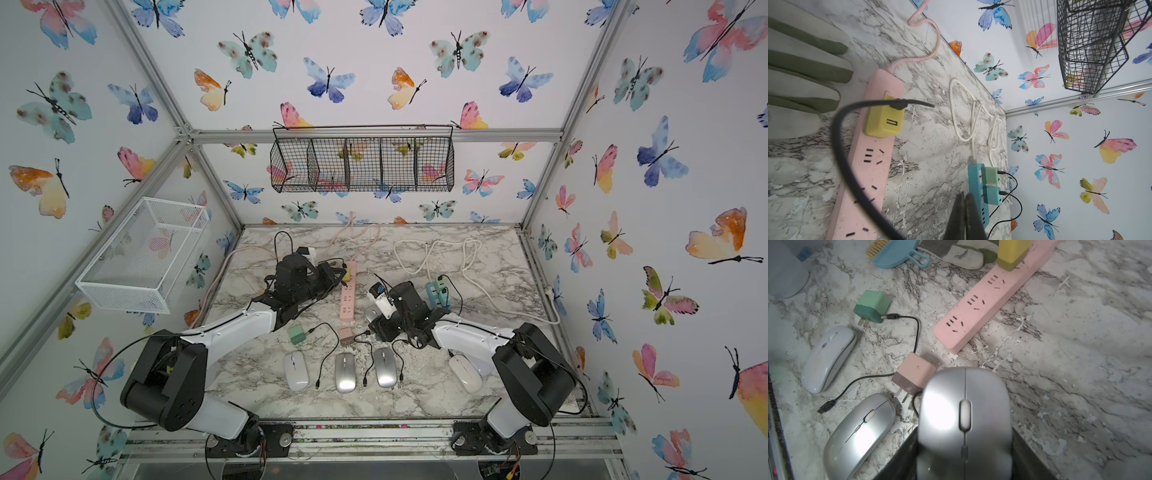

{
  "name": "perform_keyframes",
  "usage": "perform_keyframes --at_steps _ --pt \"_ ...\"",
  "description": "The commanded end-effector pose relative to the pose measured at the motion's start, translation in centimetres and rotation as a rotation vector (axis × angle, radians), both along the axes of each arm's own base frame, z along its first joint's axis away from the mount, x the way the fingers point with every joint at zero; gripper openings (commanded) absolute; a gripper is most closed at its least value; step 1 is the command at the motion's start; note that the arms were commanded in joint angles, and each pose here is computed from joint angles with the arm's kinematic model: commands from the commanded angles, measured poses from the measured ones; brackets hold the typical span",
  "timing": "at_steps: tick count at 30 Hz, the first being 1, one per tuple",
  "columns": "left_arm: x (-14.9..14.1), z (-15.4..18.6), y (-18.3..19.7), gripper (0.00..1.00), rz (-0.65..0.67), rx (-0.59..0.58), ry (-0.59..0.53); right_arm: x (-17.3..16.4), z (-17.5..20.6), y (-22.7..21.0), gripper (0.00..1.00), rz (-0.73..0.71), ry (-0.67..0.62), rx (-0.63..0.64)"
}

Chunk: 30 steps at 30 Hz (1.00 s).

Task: Unplug the wireless mouse
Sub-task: Remove the power cord from the mouse, then place the mouse at the center of the board.

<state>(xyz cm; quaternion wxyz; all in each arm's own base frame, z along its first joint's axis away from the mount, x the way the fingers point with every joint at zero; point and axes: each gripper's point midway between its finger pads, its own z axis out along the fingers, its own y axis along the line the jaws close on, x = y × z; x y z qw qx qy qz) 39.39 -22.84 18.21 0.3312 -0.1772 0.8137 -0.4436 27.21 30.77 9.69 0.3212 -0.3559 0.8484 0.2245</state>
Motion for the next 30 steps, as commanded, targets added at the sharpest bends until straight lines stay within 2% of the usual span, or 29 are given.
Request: perform_keyframes --at_steps 1,6,11,16,20,24,30 --pt "-1.0 1.4 -1.0 0.00 -0.108 0.038 -0.074 -0.1 0.9 -2.2 0.01 -0.139 0.030 -0.018" --pt "-2.7 0.6 -1.8 0.00 -0.254 0.121 -0.101 -2.6 -1.6 -6.2 0.01 -0.288 0.185 -0.135" --pt "-4.3 -0.9 -1.8 0.00 -0.335 0.175 -0.093 -4.7 -2.6 -10.3 0.01 -0.465 0.259 -0.196" --pt "-5.7 -1.8 -2.0 0.00 -0.385 0.180 -0.071 -7.1 -3.5 -13.2 0.01 -0.558 0.304 -0.283" --pt "-6.0 -2.2 -1.8 0.00 -0.390 0.178 -0.066 -7.5 -3.8 -14.4 0.01 -0.589 0.292 -0.303" --pt "-6.4 -2.5 -2.0 0.00 -0.405 0.173 -0.061 -7.7 -5.0 -13.0 0.01 -0.532 0.335 -0.295" --pt "-6.9 -2.7 -1.9 0.00 -0.417 0.173 -0.060 -7.2 -6.2 -12.1 0.08 -0.491 0.335 -0.310"
